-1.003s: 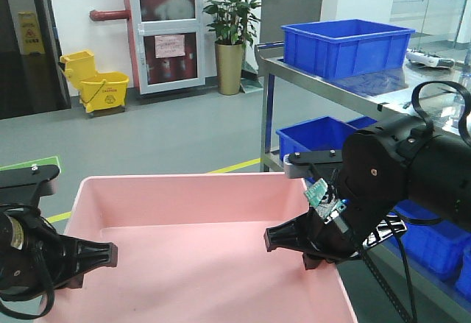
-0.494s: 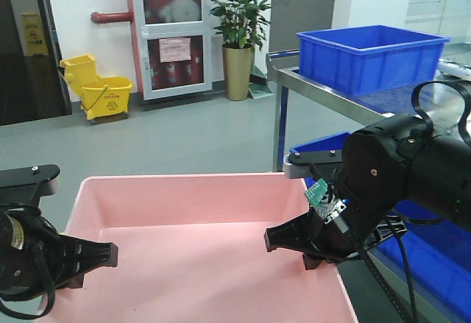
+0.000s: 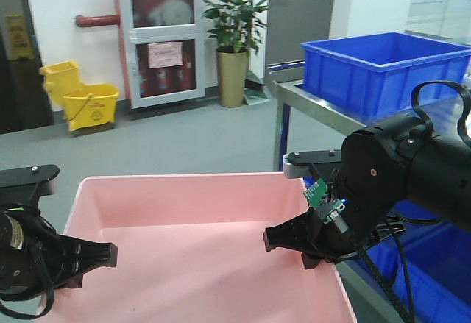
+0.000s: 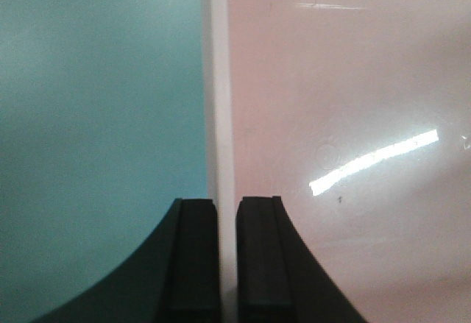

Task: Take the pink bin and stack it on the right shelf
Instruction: 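Hold the pink bin with both grippers while the base drives to the shelf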

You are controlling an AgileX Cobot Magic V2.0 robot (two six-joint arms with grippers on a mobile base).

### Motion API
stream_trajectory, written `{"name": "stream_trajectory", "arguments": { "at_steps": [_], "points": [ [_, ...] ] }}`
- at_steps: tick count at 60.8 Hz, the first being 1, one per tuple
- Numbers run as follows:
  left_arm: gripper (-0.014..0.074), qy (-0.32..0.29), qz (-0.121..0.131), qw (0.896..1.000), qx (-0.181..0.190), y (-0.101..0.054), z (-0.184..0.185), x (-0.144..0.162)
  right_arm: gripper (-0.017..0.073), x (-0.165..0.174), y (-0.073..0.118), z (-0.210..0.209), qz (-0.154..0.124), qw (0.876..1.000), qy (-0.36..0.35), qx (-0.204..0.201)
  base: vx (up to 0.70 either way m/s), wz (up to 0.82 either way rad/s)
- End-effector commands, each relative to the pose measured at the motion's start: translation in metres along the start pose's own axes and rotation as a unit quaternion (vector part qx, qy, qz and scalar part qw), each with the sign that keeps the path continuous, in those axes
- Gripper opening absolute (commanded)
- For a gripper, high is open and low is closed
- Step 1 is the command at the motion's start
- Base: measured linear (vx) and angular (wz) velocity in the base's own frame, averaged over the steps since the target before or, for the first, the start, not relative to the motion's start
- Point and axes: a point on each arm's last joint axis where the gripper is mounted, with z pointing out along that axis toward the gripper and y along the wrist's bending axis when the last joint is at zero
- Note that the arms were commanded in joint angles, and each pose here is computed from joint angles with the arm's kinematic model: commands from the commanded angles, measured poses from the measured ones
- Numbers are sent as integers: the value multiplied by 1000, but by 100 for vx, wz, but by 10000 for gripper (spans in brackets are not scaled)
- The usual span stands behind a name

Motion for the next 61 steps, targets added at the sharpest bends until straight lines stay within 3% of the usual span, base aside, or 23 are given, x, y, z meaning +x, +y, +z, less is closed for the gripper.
{"name": "stream_trajectory", "arguments": {
  "at_steps": [1, 61],
  "points": [
    [172, -55, 0, 998, 22, -2, -18, -10, 85, -8, -8, -26, -13, 998, -59, 15, 43, -31],
    [172, -55, 0, 998, 22, -2, -18, -10, 85, -9, -8, -26, -13, 998, -60, 15, 34, -52]
  ]
}}
